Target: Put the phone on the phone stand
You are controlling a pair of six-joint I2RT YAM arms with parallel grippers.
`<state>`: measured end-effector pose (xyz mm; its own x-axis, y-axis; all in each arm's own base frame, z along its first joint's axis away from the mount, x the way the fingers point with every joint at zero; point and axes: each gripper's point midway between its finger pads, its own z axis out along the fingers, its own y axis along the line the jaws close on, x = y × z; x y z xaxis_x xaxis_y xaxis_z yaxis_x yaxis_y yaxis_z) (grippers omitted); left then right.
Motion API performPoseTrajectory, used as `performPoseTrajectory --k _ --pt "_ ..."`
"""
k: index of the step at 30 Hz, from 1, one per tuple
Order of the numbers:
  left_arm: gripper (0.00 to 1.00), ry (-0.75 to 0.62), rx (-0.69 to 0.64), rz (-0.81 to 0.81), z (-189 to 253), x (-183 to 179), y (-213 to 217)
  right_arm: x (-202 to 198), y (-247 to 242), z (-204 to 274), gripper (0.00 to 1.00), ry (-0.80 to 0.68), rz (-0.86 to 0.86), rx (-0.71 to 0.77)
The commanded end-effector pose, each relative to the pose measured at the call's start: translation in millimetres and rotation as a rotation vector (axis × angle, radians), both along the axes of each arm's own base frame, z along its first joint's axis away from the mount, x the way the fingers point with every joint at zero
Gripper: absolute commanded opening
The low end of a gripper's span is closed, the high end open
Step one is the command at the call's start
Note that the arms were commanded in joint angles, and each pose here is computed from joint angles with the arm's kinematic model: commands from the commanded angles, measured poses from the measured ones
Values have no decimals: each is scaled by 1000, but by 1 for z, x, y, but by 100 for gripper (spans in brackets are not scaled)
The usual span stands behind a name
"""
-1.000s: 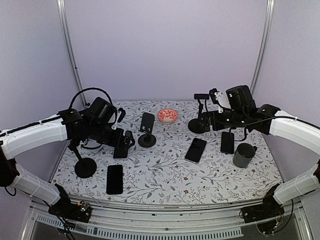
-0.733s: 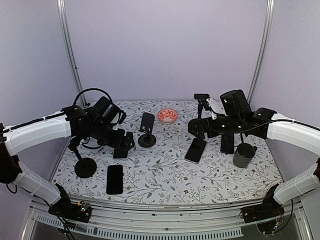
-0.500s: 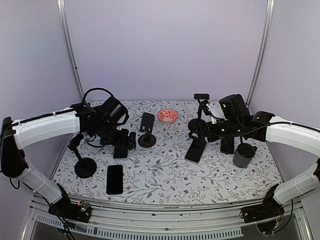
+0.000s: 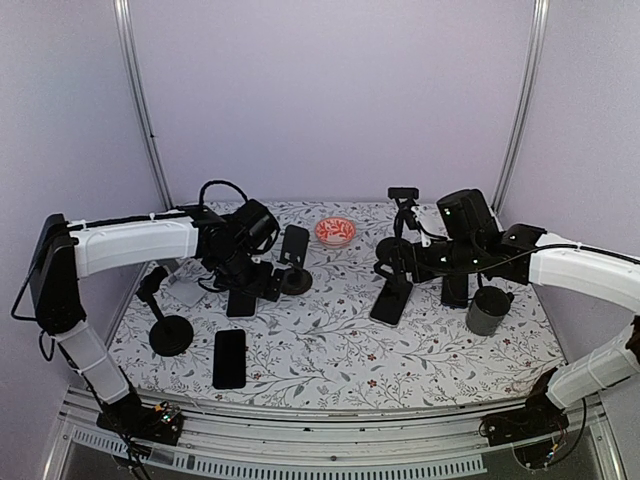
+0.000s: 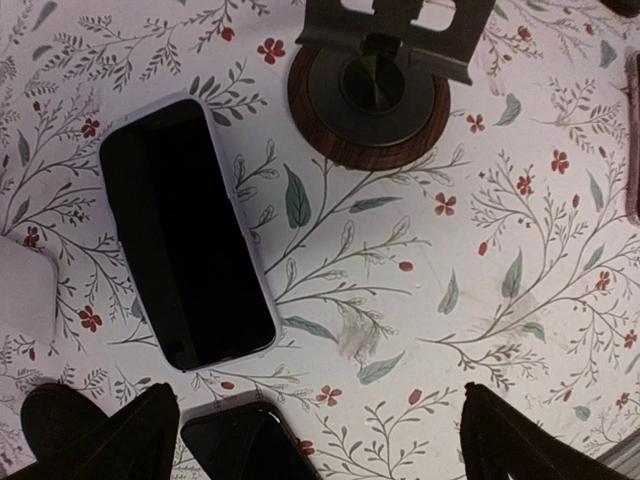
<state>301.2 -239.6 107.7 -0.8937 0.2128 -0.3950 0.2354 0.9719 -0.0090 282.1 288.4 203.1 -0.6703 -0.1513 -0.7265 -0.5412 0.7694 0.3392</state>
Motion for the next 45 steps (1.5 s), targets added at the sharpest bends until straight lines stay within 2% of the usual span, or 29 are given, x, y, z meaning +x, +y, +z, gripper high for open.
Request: performPoseTrajectory --k 1,6,10,18,22,32,40,42,45 --pt "99 -8 -15 -23 3 12 -4 3 -2 -3 94 -4 -8 -30" --pt "99 17 -23 -30 -9 6 -1 5 -17 -27 97 64 -88 -122" --pt "99 25 -76 -71 -6 1 -10 5 -28 -58 99 180 -187 -178" --pt "98 -87 -182 -118 26 6 -22 9 -27 -98 99 325 -264 -275" --pt "96 -173 -204 -117 56 13 -22 17 -27 -115 99 376 -310 -341" --pt "97 -402 -288 -177 135 24 -26 44 -7 -119 99 382 -342 -356" --pt "96 -455 -310 -170 153 29 -26 61 6 -125 99 363 -312 -429" --pt "96 -457 -309 -166 152 29 -26 63 17 -125 100 364 -268 -408" --pt "96 -454 -310 -167 151 28 -25 63 36 -125 87 359 -185 -360"
